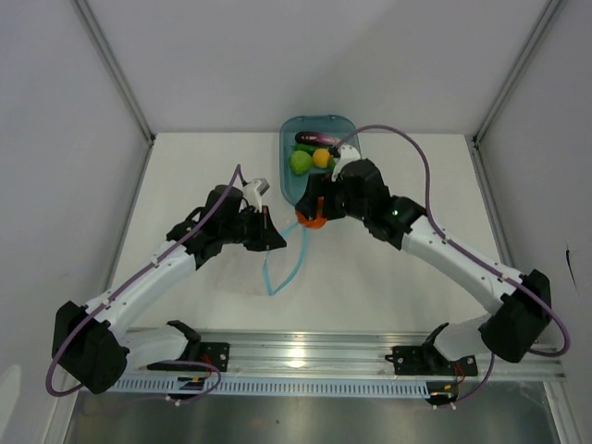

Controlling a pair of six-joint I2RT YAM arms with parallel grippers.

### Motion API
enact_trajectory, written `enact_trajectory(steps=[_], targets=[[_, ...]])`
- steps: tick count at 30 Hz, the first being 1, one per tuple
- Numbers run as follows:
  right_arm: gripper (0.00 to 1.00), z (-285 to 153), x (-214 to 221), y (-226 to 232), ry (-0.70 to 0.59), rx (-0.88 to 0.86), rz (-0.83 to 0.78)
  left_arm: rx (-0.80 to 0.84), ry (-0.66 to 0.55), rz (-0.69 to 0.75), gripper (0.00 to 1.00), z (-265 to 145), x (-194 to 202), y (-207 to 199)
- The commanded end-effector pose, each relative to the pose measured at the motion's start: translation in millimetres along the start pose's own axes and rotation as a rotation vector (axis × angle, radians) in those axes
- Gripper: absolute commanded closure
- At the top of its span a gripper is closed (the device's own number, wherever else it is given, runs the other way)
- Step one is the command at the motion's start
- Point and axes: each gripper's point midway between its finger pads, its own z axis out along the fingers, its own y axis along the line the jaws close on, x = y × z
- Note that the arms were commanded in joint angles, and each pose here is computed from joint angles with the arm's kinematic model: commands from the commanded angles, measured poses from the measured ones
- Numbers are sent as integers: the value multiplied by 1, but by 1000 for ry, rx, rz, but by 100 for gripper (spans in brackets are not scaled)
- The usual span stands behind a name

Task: Place the food in the zip-top bag and seal the zipper
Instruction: Pick up the fake vegetable from the bin, then place the fake vegetable in the zipper food storage bag.

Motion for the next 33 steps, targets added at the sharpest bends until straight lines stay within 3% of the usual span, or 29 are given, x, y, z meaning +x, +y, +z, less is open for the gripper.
enact_trajectory(steps=[1,5,15,33], targets=[[96,-29,-2,50,-99,-187,43,130,-41,-7,99,-7,-21,-30],[97,-48,26,81,-121,-270,25,183,-30,-39,99,-7,-21,-38],[98,-60,65,108,-196,-300,-65,321,5,-124,100,-13,-16,-54],[92,-65,106,87,-224,-168,-174,514,55,-240,99,-30,-12,-81]])
